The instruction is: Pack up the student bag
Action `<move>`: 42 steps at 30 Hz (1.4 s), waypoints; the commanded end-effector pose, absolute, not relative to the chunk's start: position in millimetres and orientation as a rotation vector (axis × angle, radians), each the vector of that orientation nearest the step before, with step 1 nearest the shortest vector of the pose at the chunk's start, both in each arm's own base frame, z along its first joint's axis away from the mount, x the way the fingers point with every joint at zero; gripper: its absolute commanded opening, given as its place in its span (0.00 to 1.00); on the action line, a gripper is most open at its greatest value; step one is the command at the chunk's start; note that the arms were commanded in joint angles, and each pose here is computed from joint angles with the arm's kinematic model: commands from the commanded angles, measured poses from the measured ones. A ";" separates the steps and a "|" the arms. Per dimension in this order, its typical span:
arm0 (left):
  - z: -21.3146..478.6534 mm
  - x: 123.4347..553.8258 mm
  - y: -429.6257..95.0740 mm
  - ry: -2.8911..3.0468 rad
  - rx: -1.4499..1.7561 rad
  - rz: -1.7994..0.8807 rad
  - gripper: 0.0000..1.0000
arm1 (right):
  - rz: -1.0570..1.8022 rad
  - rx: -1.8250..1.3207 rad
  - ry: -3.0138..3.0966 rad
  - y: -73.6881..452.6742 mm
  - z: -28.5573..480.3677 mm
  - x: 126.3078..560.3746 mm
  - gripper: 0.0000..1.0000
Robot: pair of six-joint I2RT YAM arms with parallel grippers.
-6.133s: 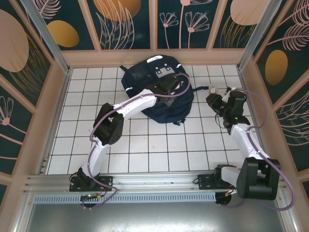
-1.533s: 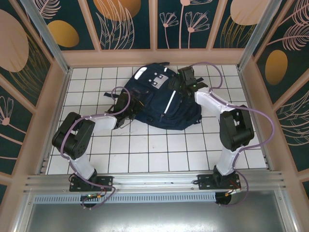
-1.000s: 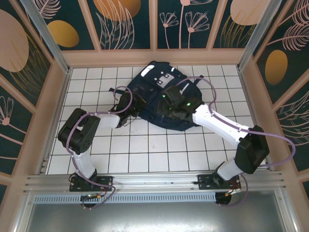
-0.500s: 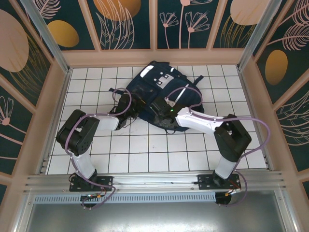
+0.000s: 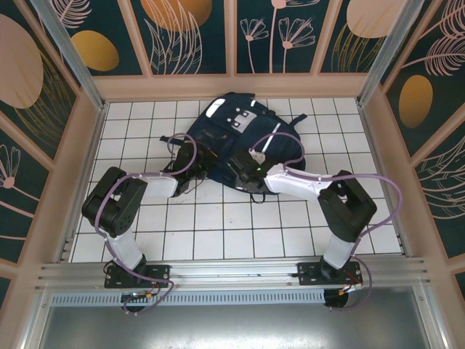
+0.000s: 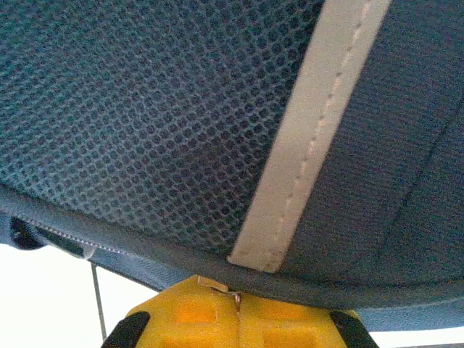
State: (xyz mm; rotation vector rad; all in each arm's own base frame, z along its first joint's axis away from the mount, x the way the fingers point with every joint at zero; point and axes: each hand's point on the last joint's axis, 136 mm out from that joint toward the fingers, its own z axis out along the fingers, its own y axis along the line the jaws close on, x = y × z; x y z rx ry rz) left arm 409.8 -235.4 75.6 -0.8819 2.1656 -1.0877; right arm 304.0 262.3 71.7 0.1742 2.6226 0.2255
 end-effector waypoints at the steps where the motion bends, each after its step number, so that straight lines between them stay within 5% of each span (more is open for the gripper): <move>1: 76.7 423.6 -216.6 2.157 -0.881 -1.011 0.00 | 0.238 0.070 2.579 243.9 88.3 311.1 0.00; 11: 80.3 451.5 -186.0 2.205 -0.771 -0.806 0.00 | 0.120 -0.267 2.757 172.1 80.7 306.4 0.00; 21: 79.7 452.2 -189.8 2.294 -0.628 -0.755 0.00 | -0.190 -0.246 2.594 103.8 111.1 378.1 0.00; 26: 82.1 449.7 -186.5 2.313 -0.572 -0.704 0.00 | 0.133 -0.446 2.608 153.0 114.3 381.4 0.00; 30: 80.1 461.2 -180.1 2.317 -0.532 -0.653 0.00 | 0.439 -0.710 2.620 217.3 109.9 344.1 0.00; 39: 106.7 508.8 -172.9 2.286 -0.349 -0.564 0.00 | 0.638 -1.061 2.624 299.5 79.5 291.5 0.00; 40: 108.1 513.5 -171.8 2.290 -0.340 -0.554 0.05 | 0.675 -1.076 2.589 313.4 82.6 291.1 0.00; 42: 108.3 518.4 -171.7 2.311 -0.343 -0.560 0.39 | 0.711 -1.102 2.525 338.6 88.7 294.2 0.00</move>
